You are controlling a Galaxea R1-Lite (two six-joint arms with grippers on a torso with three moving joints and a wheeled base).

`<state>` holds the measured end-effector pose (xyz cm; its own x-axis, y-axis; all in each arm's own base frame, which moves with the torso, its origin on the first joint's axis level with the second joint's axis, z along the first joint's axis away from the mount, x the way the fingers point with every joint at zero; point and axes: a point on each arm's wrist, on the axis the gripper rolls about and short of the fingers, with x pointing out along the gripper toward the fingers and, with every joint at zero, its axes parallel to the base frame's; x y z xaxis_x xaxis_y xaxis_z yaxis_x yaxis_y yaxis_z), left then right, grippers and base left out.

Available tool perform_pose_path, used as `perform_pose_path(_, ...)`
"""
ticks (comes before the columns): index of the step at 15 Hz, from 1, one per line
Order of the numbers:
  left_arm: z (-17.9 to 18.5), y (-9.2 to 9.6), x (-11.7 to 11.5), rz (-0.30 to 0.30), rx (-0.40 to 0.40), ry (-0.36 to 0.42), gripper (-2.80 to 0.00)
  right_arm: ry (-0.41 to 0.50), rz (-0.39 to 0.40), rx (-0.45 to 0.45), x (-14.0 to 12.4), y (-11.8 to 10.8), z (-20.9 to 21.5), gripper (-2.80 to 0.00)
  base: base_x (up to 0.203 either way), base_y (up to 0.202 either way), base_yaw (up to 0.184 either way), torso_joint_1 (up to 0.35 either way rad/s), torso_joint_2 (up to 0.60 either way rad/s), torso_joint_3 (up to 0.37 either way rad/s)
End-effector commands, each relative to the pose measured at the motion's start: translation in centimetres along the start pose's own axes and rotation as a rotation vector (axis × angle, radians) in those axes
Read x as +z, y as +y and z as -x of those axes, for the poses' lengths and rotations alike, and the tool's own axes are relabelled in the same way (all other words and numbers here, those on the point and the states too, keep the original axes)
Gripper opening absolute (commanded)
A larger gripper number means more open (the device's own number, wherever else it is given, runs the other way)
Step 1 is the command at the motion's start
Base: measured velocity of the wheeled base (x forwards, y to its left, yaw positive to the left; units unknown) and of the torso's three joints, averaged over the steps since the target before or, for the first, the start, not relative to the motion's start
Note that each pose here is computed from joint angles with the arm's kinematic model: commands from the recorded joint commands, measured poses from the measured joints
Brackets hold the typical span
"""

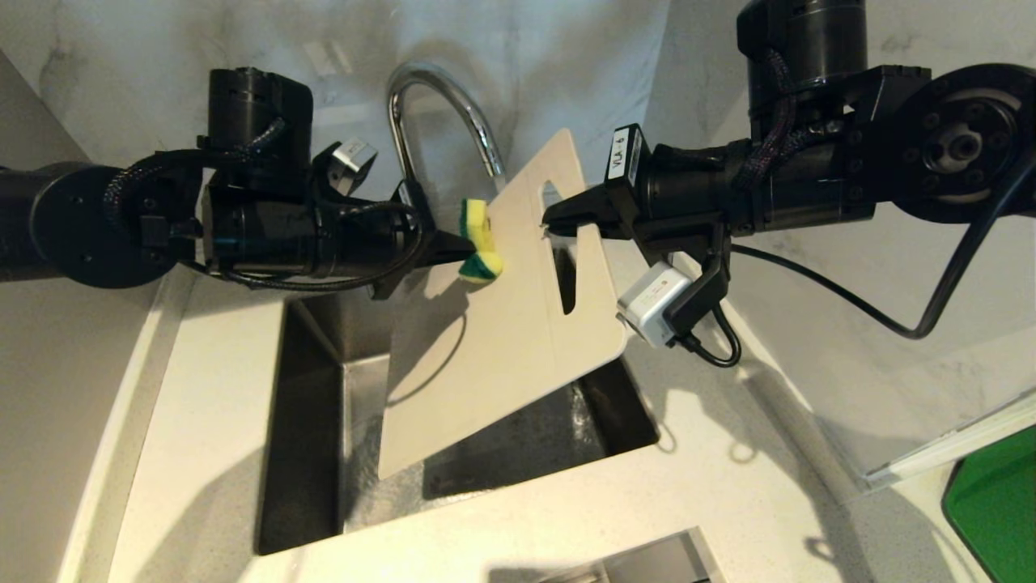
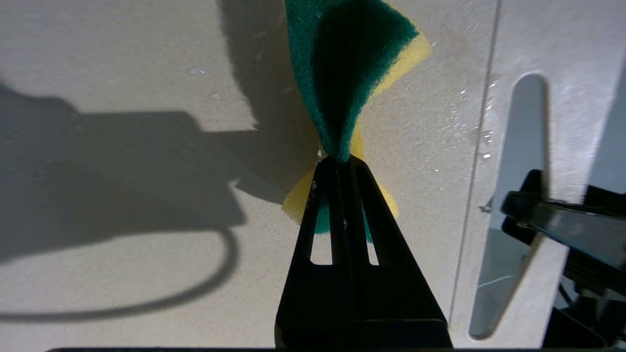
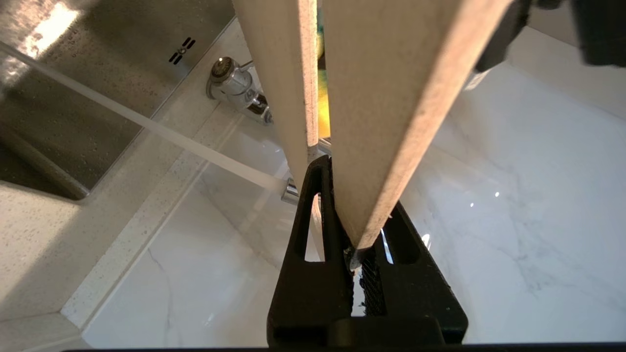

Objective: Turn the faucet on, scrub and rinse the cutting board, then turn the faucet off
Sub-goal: Scrub the cutting board underwater

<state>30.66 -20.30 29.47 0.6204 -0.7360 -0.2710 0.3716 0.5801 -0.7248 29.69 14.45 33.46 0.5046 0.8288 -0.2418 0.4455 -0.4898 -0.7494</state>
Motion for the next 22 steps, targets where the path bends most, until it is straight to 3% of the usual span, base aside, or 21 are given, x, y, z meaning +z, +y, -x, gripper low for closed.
perform_pose_path(1, -1.3, 0.7, -0.5, 0.012, 0.016, 0.026, -2.80, -0.005, 0.012, -0.002, 0.0, 0.0, -0.1, -2.80, 0.000, 0.000, 0.000, 0.000, 0.00, 0.000)
perform_pose_path(9, -2.3, 4.9, -1.9, 0.046, 0.133, 0.090, -2.80, -0.001, 0.007, -0.007, 0.0, -0.2, 0.2, -2.80, 0.000, 0.000, 0.000, 0.000, 0.00, 0.000)
perform_pose_path(18, -4.7, 13.3, -1.6, 0.116, 0.314, 0.126, -2.80, -0.017, -0.004, -0.030, 0.2, -0.5, 0.6, -2.80, 0.000, 0.000, 0.000, 0.000, 0.00, 0.000)
perform_pose_path(22, -4.4, 15.5, -1.9, 0.105, 0.319, 0.104, -2.80, -0.018, -0.005, -0.029, 0.3, -0.4, 0.7, -2.80, 0.000, 0.000, 0.000, 0.000, 0.00, 0.000)
